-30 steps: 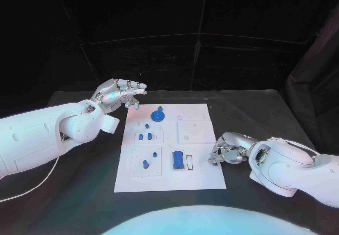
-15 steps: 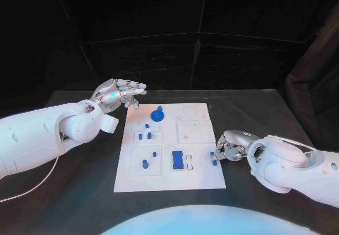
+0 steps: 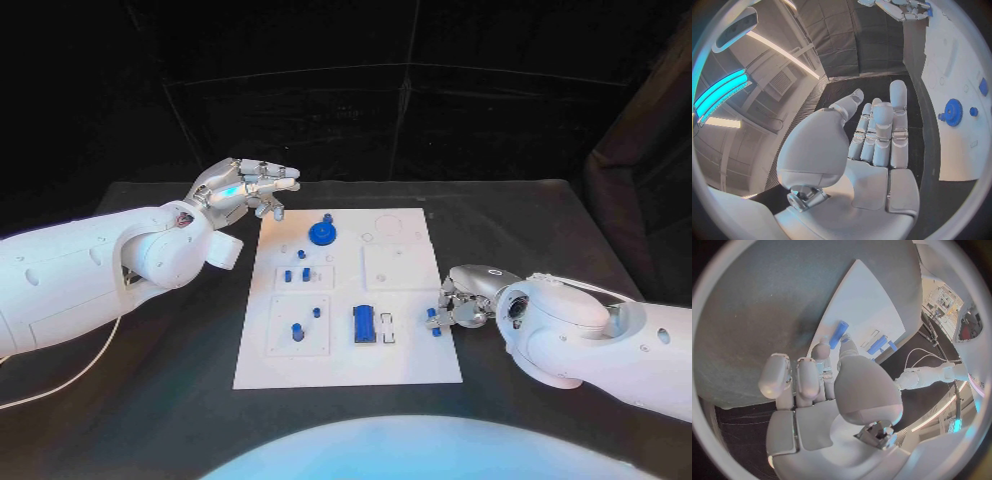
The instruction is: Assemble the parts on the task board
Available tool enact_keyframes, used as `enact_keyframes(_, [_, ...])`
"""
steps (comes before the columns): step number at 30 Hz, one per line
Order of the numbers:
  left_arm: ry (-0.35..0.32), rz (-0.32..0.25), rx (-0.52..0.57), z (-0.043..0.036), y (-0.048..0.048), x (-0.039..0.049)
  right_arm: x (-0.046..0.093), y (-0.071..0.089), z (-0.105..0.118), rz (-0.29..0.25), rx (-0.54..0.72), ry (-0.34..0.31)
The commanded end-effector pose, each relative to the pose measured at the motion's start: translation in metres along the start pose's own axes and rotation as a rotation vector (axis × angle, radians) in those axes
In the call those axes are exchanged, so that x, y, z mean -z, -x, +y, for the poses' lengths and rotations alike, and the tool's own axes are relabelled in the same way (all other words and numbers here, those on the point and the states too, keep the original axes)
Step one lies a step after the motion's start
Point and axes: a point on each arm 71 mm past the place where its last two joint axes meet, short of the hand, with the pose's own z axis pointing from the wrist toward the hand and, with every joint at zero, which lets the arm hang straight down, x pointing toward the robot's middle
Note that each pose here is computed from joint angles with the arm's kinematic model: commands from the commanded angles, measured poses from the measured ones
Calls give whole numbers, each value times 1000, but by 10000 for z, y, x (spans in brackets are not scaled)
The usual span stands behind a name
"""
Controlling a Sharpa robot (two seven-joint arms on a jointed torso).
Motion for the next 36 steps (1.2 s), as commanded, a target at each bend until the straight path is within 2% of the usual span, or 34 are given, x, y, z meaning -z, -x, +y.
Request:
enact_keyframes(1, [-5, 11, 9, -14, -9, 0, -14, -32, 3, 40, 59, -8])
enact_keyframes(8, [-4, 13, 10, -14, -11, 3, -52, -38, 46, 35, 136, -1])
enact_keyframes(12, [-3, 13, 10, -14, -7, 9, -66, -29, 79, 14, 168, 8])
enact_keyframes(18, [-2, 12, 10, -15, -3, 14, -65, -14, 109, -13, 162, 18])
enact_keyframes(27, [-3, 13, 10, -14, -5, 11, 31, 26, 171, -53, 1, 52])
enact_keyframes(36, [-2, 13, 10, -14, -6, 11, 102, 43, 248, -61, -164, 85])
